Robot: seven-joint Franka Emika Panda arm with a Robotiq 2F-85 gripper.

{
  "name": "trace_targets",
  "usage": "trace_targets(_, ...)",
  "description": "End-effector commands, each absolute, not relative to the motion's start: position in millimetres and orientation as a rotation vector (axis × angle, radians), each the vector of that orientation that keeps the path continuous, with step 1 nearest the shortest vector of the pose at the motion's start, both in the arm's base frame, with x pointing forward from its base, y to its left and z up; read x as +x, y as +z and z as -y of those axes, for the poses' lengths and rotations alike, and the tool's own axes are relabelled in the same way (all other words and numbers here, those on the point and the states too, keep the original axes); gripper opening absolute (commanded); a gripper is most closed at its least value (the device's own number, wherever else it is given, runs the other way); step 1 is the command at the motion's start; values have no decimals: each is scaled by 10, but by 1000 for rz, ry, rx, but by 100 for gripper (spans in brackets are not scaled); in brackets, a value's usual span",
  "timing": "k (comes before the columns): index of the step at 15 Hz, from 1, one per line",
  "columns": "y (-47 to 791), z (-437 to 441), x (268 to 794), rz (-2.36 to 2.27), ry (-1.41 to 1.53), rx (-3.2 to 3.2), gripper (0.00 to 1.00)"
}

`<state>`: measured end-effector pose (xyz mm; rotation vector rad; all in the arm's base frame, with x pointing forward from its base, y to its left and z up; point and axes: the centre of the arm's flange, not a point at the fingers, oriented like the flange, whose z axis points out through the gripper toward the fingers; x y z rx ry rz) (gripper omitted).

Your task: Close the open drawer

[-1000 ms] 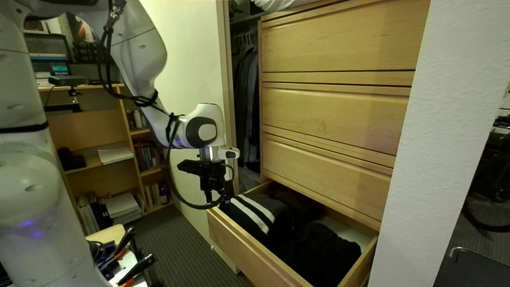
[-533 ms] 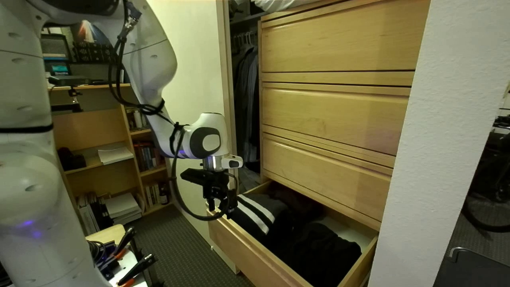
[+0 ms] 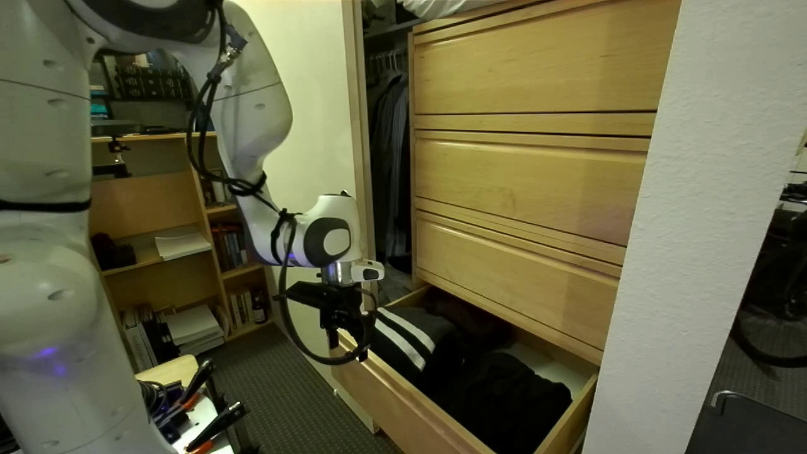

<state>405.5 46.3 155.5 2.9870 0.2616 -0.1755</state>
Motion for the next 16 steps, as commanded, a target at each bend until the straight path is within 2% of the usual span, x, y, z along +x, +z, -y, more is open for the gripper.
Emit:
trace_targets(1,1369,-438,3990,-301,-182,2976,100)
trace_targets(9,1204,-450,3954,-314,-200,2966,100)
trace_targets(16,1142,-348,4155,-322,-99,2963,100)
